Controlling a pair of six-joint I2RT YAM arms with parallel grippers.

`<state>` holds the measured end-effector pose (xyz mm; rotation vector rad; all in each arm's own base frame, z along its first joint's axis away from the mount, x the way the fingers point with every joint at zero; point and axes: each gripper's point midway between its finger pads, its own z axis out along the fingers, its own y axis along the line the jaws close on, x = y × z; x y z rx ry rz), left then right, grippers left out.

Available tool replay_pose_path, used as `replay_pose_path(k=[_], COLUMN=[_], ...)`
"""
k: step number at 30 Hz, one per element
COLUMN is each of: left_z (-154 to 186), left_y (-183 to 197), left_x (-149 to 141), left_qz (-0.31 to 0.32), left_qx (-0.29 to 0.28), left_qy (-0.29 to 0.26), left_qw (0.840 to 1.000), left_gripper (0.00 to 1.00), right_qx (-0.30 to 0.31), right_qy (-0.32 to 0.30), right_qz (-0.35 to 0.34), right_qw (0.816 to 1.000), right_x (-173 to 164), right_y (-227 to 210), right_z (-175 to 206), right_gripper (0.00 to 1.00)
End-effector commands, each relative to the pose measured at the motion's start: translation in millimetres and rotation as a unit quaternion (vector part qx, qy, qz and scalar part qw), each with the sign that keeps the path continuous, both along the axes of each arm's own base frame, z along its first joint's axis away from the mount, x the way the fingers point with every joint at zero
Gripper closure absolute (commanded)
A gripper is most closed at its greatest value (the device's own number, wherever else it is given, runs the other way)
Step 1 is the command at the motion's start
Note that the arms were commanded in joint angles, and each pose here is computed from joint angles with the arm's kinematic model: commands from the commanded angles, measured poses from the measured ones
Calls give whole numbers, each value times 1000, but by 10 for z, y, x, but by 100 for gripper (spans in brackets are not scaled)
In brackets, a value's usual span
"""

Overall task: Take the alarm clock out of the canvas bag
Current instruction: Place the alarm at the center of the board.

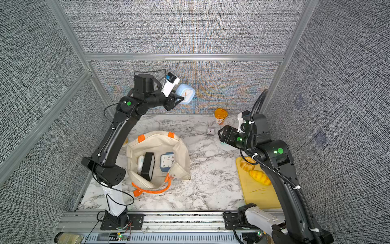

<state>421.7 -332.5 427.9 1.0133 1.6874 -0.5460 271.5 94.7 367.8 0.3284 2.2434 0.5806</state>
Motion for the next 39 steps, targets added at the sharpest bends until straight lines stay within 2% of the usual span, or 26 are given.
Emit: replay_pose_path(k=[1,2,6,10,14,17,19,21,24,32,36,39], left_z=[-196,-430,-933,-1371,-1821,-2129,-2335,-2405,-2518,-2939,-3008,-3026], left_y=[-178,-308,-514,-647,-841,-929,-954,-1002,-1044,-1204,-1383,-1483], left_x=[-93,-82,-173,-231,-365,-340,-378,-374,-454,-410,-369,-409], left_qz=[-29,-41,-64,-79,-121,-100,-120,-127,-163,-204,-225,-239], left_qx=[59,85,177,263,341,388,420,412,412,433,412,387], left_qy=[-29,-21,-26,-37,-54,-61,-73,-70,-58,-58,-71,-60], left_qw=[997,995,982,961,931,914,897,899,895,876,880,889], left_gripper=[80,81,81,81,81,82,83,83,83,82,79,70], right_qx=[-9,-2,26,50,62,70,76,84,98,137,157,161], right_qy=[-5,-16,-48,-46,-33,-33,-31,-30,-30,-9,5,16], right_qz=[-66,-80,-111,-106,-96,-95,-97,-96,-90,-75,-70,-69], right_qw=[998,997,992,992,993,992,992,991,991,988,985,984], right_x=[22,45,150,258,304,305,304,307,328,420,456,472], right_y=[-301,-369,-520,-509,-482,-479,-484,-474,-441,-320,-262,-248], right_z=[14,72,239,234,146,107,75,49,25,-107,-212,-307], right_gripper=[19,19,19,19,19,19,19,19,19,19,19,19])
